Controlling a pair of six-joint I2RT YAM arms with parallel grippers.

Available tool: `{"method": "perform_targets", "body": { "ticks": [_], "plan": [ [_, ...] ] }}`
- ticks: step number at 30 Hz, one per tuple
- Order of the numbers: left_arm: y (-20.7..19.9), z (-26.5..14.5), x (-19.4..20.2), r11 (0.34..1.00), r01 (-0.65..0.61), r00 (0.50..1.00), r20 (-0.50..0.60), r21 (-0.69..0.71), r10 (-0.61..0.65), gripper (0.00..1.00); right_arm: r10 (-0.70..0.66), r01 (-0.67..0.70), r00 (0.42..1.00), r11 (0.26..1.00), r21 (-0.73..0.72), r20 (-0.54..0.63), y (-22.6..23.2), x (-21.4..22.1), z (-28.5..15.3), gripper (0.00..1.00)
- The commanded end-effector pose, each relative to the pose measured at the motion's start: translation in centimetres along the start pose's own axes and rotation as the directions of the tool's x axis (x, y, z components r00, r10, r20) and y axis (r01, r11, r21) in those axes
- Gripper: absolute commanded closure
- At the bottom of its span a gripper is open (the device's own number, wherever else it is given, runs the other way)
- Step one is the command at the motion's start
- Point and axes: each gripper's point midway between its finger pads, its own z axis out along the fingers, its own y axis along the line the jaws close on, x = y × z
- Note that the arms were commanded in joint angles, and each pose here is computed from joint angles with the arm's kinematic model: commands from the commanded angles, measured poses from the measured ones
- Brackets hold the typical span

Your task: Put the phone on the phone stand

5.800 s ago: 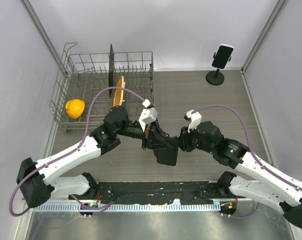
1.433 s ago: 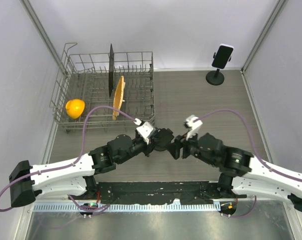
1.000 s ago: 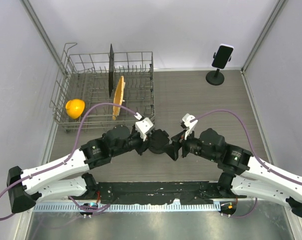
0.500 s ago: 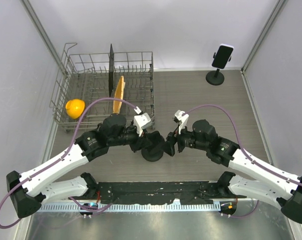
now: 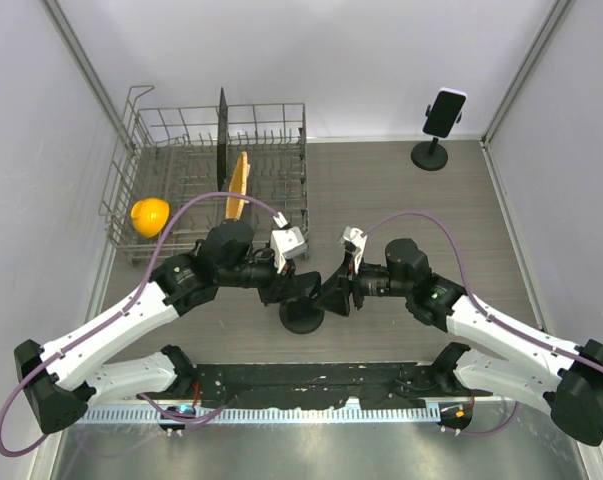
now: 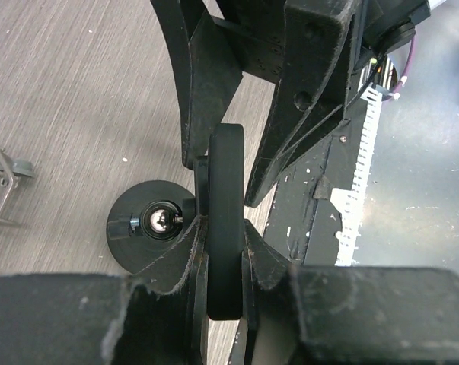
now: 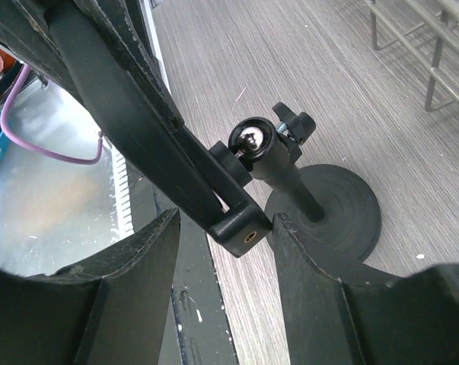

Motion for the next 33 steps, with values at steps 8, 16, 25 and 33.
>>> {"method": "perform_targets", "body": {
  "ticks": [8, 16, 25, 33],
  "plan": [
    [-1.1, -0.6, -3.1, 0.997, -0.057, 0.991, 0.121, 0.060, 0.050, 1.00, 0.057, -0.059, 0.997, 0.997, 0.040, 0.061, -0.6, -1.3, 0.7, 0.36],
    [-1.2, -1.1, -2.9, 0.996, -0.069, 0.989, 0.136, 0.050, 0.062, 1.00, 0.129, -0.126, 0.990, 0.991, -0.052, 0.062, 0.6, 0.0, 1.0, 0.36],
    [-1.2, -1.0, -2.7, 0.997, -0.062, 0.990, 0.132, 0.053, 0.055, 1.00, 0.123, -0.110, 0.987, 0.986, -0.125, 0.100, 1.8, -1.1, 1.1, 0.34],
    [-1.0, -0.8, -2.6, 0.997, -0.049, 0.991, 0.125, 0.057, 0.042, 1.00, 0.105, -0.089, 0.984, 0.989, -0.118, 0.141, 1.4, -1.6, 1.4, 0.84]
  ]
}}
